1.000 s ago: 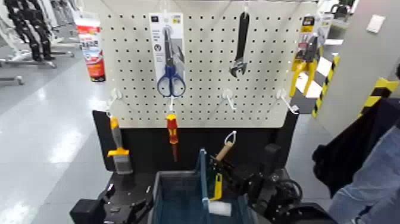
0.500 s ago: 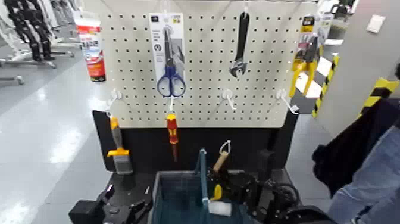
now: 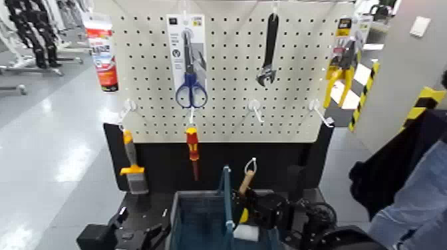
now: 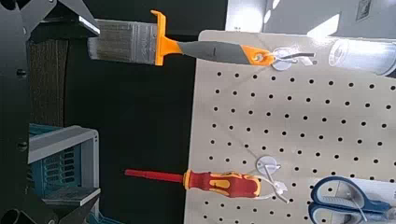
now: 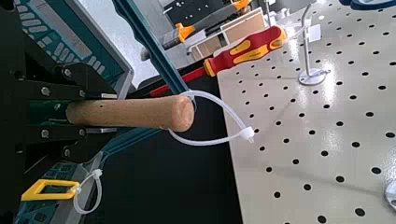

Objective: Put the tool with the wooden handle into the crate.

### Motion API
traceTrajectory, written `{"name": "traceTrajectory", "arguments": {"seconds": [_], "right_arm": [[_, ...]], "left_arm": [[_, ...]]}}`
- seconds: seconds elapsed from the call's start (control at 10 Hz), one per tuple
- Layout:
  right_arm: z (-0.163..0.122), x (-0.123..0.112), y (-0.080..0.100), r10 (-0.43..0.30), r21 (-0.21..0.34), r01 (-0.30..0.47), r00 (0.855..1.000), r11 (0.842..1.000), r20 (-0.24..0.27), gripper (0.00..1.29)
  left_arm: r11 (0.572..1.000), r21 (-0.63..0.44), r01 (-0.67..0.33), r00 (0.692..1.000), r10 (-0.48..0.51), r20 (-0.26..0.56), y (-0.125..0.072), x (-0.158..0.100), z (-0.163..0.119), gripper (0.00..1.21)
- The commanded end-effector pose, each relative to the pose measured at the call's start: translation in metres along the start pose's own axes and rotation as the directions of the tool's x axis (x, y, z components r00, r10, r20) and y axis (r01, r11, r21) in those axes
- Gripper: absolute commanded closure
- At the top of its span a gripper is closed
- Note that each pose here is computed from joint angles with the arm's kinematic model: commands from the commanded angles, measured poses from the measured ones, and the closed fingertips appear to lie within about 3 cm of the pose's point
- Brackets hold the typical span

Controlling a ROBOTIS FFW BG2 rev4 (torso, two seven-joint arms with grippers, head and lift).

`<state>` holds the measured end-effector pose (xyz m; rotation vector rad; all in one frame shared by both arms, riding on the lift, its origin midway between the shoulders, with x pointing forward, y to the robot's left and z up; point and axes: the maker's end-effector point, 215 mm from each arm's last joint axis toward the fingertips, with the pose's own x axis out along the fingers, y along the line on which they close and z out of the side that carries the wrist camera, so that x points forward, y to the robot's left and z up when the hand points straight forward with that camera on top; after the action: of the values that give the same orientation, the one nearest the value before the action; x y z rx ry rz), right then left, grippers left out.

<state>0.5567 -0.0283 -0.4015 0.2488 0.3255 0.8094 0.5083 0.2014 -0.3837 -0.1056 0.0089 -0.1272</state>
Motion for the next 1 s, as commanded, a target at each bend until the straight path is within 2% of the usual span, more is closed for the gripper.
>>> {"name": "traceTrajectory", "arguments": {"seconds": [0.1, 0.2, 0.3, 0.7, 0.8, 1.0], "right_arm": [[0.002, -0.005, 0.000, 0.017, -0.001, -0.017, 1.000, 1.000, -0.009, 0.47], [0.005, -0.007, -0.001, 0.017, -0.005, -0.017, 1.000, 1.000, -0.004, 0.17], [0.012, -0.009, -0.002, 0.014, -0.013, -0.014, 1.000, 1.000, 0.006, 0.07], [0.044, -0.029, -0.014, -0.068, -0.105, 0.070, 0.997, 0.992, 0.022, 0.08], [0.047, -0.035, -0.016, -0.083, -0.105, 0.086, 0.996, 0.991, 0.031, 0.08], [0.065, -0.055, -0.021, -0.153, -0.143, 0.163, 0.985, 0.976, 0.078, 0.08]], "left_arm": [[1.000, 0.000, 0.002, 1.000, -0.002, 0.000, -0.001, 0.000, 0.000, 0.11], [1.000, 0.000, 0.002, 1.000, -0.002, 0.000, -0.001, 0.000, 0.000, 0.11], [1.000, 0.000, 0.002, 1.000, -0.002, 0.002, -0.001, 0.000, 0.001, 0.11], [1.000, -0.002, 0.002, 1.000, -0.002, 0.002, -0.001, 0.000, 0.001, 0.11], [1.000, -0.003, 0.001, 1.000, -0.001, 0.004, -0.001, 0.001, 0.002, 0.11], [1.000, -0.004, 0.003, 1.000, -0.003, 0.002, -0.002, 0.001, 0.001, 0.11]]}}
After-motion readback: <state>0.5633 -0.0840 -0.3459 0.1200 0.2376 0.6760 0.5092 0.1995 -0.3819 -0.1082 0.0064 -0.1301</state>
